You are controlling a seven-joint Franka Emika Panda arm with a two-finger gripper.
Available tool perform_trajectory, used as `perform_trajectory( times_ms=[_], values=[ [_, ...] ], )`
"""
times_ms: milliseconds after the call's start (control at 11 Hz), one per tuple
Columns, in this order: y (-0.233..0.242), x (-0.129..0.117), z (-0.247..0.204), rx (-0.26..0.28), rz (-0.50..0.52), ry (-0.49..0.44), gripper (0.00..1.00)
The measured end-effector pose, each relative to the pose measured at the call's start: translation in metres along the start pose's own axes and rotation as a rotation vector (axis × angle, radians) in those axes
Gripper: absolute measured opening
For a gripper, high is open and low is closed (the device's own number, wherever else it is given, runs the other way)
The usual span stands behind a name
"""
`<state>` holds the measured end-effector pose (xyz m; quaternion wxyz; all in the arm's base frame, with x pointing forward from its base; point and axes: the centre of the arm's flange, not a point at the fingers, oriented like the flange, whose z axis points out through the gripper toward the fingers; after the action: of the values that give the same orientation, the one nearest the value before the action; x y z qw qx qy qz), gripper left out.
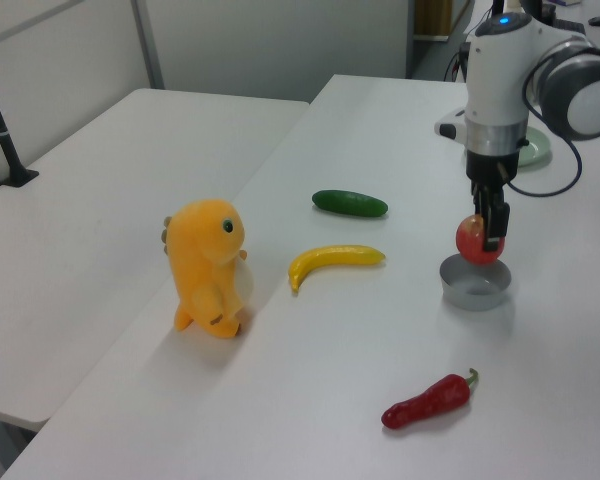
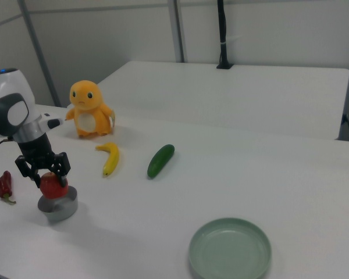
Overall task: Put the red apple in the bowl
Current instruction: 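Lower the apple into the bowl and open the gripper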
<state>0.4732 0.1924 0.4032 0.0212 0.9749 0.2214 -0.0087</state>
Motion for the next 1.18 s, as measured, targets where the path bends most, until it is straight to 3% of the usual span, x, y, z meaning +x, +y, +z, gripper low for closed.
perform_trajectory(
  times_ms=[545,726,908,1180],
  values=[
    [-0.012,0.003,0.033,0.006,-0.003,0.006,0.76],
    [-0.012,0.003,0.035,0.007,0.002,0.001,0.8],
    [-0.012,0.003,0.035,0.007,0.005,0.001,1.0],
    [-0.011,0.004,0.032,0.007,0.015,-0.002,1.0]
  ],
)
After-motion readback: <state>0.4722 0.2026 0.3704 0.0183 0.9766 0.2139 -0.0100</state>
